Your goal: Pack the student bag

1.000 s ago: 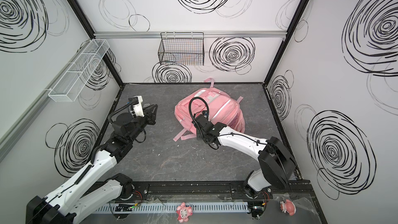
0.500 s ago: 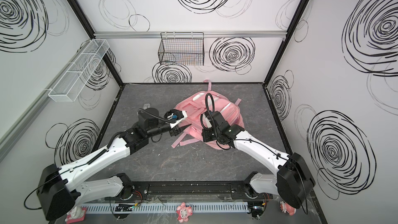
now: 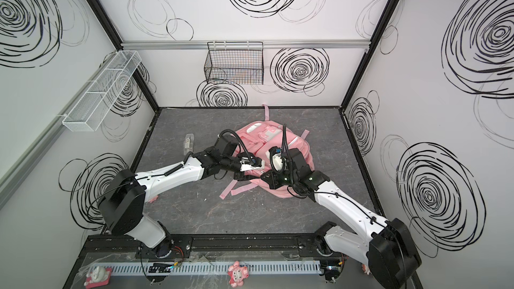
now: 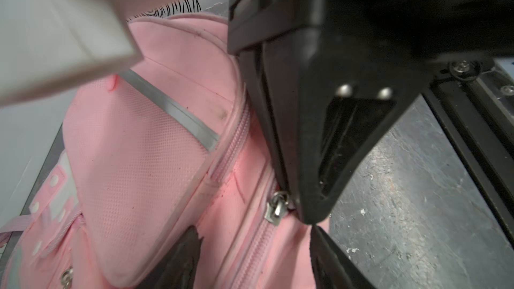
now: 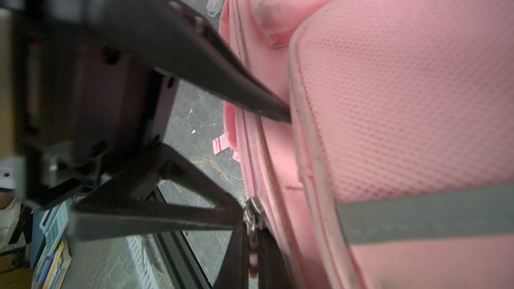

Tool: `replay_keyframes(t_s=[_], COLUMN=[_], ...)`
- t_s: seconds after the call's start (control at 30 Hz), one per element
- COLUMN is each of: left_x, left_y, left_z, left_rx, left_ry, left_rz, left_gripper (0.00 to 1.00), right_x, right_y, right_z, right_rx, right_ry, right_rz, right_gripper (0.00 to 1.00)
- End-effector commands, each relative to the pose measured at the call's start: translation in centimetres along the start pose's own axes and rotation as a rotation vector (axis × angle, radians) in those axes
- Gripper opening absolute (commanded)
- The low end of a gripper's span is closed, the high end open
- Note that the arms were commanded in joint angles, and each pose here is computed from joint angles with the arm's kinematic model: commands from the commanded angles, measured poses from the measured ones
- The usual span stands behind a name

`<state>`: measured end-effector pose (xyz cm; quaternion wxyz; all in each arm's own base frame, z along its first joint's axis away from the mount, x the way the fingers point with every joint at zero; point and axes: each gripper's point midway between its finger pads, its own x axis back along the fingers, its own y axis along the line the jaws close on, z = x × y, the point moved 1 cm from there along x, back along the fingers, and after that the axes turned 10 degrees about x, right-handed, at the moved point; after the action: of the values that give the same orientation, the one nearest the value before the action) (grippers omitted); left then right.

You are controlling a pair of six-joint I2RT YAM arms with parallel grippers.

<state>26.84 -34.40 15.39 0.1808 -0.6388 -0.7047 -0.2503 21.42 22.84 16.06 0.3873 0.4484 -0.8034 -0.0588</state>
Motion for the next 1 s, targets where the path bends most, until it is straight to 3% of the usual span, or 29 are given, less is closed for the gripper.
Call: replay_keyframes(t_s=[0.0, 0.1, 0.17, 0.33, 0.5, 0.63, 0.8, 0.97], left_x=[-0.6, -1.0, -1.1, -0.8, -0.5, -0.5, 0.8, 2.2], left_y=[0.6, 0.9, 1.1, 1.0, 0.2, 1.3, 4.0, 5.5], left_z=[-0.4, 0.5, 0.8, 0.7, -0.3, 0.6, 1.6, 1.8], left_rx=[-0.045, -0.053, -0.048, -0.04, -0.037, -0.053, -0.034, -0.028], left_ry=[-0.007, 0.03, 0.047, 0.026, -0.032, -0.008, 0.014, -0.007], left_rz=[-0.011, -0.019, -0.026, -0.027, 0.014, -0.062, -0.196, -0.256], left_gripper=[0.63, 0.55, 0.22, 0.0, 0.0, 0.0, 0.0, 0.0], right_x=[1.7, 1.9, 1.9, 1.8, 1.8, 2.3, 3.2, 4.2], right_y=[4.2, 4.0, 3.4, 1.3, 0.4, -0.3, -2.2, -3.1], right_z=[-3.6, -3.8, -3.8, -3.9, -4.8, -5.2, -2.7, 0.5], right_rx=[0.167, 0.181, 0.182, 0.16, 0.102, 0.048, -0.056, -0.078], right_ry=[-0.15, -0.15, -0.142, -0.144, -0.208, -0.224, -0.094, 0.042], right_rz=[-0.183, -0.162, -0.119, -0.001, 0.032, 0.079, 0.174, 0.241], right_gripper=[0.0, 0.0, 0.0, 0.0, 0.01, 0.0, 0.0, 0.0])
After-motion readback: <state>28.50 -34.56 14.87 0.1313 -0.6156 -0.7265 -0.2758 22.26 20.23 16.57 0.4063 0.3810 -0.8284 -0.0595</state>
